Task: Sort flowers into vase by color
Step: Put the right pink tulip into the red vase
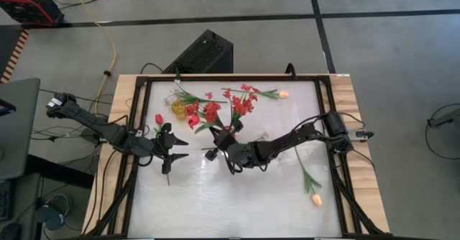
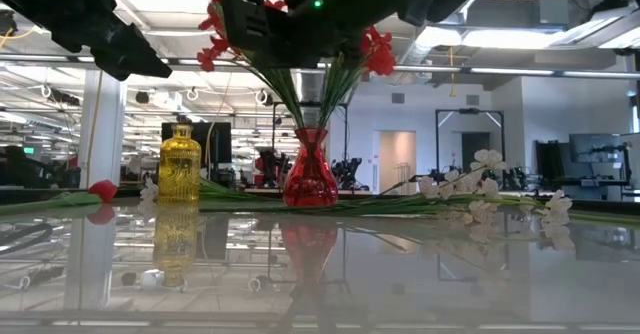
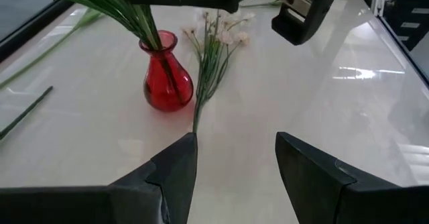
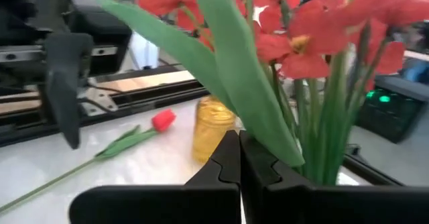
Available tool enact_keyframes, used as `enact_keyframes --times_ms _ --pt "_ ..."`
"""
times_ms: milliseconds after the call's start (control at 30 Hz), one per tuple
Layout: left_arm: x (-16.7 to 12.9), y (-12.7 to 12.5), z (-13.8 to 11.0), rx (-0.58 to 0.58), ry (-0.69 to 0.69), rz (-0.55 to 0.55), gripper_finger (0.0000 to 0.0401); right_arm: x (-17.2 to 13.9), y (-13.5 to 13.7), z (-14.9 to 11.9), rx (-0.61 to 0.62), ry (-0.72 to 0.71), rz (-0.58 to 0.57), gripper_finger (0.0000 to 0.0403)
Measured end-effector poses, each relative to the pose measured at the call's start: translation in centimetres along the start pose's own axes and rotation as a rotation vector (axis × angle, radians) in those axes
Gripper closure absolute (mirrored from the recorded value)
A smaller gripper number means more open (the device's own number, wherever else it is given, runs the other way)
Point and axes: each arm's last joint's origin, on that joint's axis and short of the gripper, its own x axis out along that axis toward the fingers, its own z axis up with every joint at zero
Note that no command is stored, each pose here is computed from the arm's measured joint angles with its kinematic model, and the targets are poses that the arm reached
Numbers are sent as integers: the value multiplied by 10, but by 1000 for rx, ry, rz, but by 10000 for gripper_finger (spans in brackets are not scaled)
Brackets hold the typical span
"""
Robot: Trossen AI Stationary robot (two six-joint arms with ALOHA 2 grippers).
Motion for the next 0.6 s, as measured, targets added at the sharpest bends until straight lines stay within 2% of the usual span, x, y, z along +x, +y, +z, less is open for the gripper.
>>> enact_keyframes --times_ms 233,400,600 --pt "0 1 -3 12 31 10 211 -4 2 -1 -19 3 -7 386" --pt "-1 3 -11 -51 102 30 211 -15 -1 7 -40 49 11 386" --pt "-4 8 -28 -242 296 49 211 -39 -12 27 -21 208 215 382"
